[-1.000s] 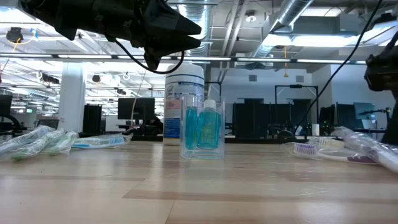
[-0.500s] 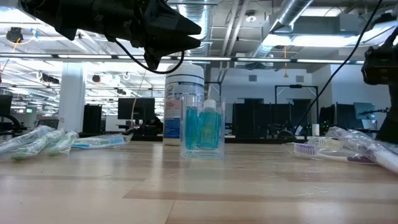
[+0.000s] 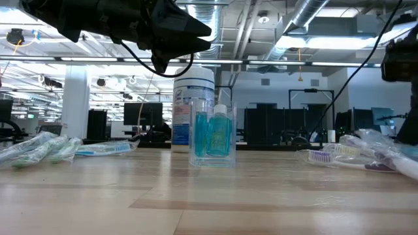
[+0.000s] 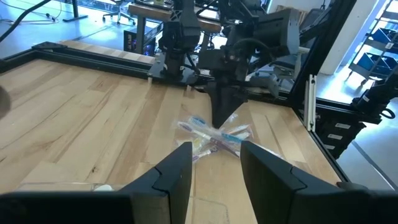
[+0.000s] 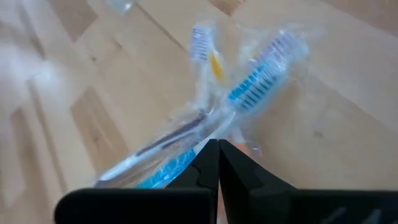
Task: Pick & Place toothbrushing station
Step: Put the right blue mouthwash into the Transparent organizer
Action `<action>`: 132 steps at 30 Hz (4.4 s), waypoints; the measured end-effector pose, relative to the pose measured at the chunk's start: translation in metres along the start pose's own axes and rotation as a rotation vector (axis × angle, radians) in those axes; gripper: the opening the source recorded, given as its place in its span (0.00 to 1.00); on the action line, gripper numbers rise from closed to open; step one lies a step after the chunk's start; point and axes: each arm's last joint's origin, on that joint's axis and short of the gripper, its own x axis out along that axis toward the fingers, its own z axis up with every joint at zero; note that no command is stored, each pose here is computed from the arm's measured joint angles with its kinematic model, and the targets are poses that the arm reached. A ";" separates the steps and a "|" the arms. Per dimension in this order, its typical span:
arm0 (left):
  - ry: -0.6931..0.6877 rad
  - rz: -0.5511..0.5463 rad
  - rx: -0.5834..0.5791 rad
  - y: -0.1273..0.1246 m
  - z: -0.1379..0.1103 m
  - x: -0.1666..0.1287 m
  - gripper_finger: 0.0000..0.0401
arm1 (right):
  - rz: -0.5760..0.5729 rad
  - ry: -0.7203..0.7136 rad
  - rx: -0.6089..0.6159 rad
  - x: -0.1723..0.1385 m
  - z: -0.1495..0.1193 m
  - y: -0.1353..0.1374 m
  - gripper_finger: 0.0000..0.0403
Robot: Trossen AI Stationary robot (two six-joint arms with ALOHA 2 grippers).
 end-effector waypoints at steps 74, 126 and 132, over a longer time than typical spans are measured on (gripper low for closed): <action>-0.169 -0.293 -0.023 -0.034 -0.007 0.040 0.33 | 0.169 -0.405 -0.396 -0.071 0.062 0.065 0.00; -0.249 -0.249 0.028 -0.015 0.012 0.085 0.33 | 0.323 -0.572 -0.516 -0.064 0.117 0.086 0.00; -0.253 -0.242 0.029 -0.012 0.013 0.086 0.33 | 0.339 -0.560 -0.529 -0.056 0.120 0.087 0.00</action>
